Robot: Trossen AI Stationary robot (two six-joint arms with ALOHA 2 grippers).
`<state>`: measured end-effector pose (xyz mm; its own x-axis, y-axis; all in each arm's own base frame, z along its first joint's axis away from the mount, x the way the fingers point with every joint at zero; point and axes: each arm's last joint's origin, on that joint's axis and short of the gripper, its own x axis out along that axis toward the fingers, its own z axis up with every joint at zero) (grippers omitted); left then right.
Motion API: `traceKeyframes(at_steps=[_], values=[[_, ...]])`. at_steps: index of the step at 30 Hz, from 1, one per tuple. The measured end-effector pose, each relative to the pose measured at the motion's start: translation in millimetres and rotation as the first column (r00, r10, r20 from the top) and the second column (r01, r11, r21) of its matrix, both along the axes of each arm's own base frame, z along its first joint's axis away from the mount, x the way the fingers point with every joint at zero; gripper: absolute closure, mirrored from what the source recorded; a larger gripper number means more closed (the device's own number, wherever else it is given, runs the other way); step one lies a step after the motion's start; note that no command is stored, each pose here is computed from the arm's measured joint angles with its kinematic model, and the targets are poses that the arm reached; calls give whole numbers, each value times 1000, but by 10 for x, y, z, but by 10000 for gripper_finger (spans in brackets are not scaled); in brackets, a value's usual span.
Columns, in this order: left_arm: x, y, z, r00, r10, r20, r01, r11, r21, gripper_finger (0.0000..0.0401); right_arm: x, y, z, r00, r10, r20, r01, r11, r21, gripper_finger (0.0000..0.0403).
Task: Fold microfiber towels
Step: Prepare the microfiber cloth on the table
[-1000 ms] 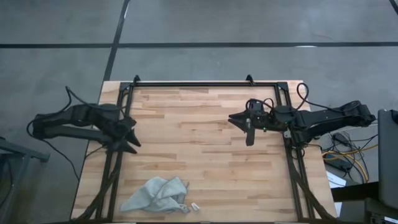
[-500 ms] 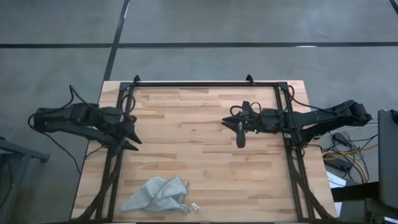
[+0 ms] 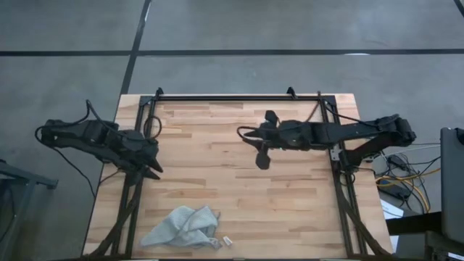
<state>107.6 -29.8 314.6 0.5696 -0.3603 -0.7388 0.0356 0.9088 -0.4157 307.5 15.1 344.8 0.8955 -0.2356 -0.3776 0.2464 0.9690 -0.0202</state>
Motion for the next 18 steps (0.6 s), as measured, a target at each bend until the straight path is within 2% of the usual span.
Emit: traceKeyframes(at_steps=[9, 18], values=[[90, -25, -42, 999, -15, -36, 16, 1000, 16, 212, 250, 13, 119, 999, 8, -36, -9, 999, -39, 322], [121, -60, -63, 975, -221, 13, 218, 968, 125, 188, 241, 85, 190, 1000, 21, -11, -21, 1000, -14, 335]])
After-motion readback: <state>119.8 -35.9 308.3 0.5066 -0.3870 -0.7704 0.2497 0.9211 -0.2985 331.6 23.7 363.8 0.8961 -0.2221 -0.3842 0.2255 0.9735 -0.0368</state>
